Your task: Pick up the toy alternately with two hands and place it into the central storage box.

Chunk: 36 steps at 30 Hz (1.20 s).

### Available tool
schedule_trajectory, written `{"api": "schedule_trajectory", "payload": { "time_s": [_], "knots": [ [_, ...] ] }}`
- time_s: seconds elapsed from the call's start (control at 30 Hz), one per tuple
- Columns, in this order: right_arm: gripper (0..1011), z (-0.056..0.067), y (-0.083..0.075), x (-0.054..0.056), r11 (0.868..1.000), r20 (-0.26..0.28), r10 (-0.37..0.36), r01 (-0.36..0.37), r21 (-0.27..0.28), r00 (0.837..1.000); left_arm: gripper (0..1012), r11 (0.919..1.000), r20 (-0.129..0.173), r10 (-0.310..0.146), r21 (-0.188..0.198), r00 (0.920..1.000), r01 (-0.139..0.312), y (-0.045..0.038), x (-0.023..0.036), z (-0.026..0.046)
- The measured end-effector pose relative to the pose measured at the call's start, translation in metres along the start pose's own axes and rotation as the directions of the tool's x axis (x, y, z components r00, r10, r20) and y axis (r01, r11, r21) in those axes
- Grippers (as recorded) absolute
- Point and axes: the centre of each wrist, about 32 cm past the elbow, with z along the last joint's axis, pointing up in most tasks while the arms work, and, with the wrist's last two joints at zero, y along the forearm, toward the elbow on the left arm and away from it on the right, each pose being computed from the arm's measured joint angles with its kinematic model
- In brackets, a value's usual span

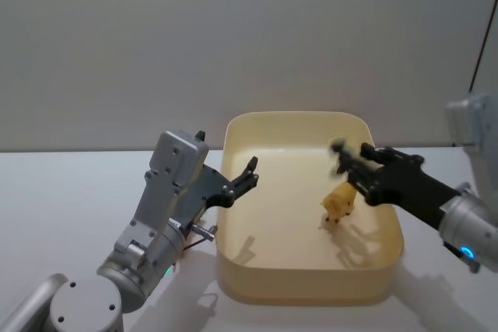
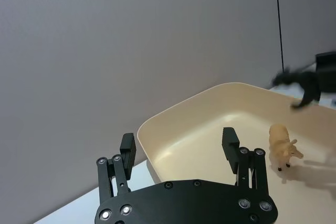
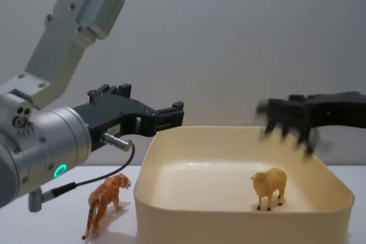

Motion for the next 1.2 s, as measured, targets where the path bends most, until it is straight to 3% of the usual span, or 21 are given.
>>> {"api": "schedule_trajectory", "payload": {
  "time_s": [0.37,0.53,0.7,1.2],
  "knots": [
    [734,0.009,0.025,0.001,0.997,-0.027,0.078,-0.078,-0.017,0.997,1002,1.0,0.0,0.0,0.0,1.0,0.0,0.0,0.0,0.0],
    [898,0.01,0.027,0.002,0.996,-0.028,0.085,-0.086,-0.018,0.996,1001,1.0,0.0,0.0,0.0,1.0,0.0,0.0,0.0,0.0],
    [1001,0.009,0.02,0.004,0.998,-0.022,0.064,-0.064,-0.014,0.998,1002,1.0,0.0,0.0,0.0,1.0,0.0,0.0,0.0,0.0],
    [1001,0.003,-0.02,0.009,0.999,-0.015,-0.042,0.042,-0.011,0.999,1002,1.0,-0.002,0.0,0.004,1.0,0.0,0.0009,0.0001,0.0001]
  ]
}}
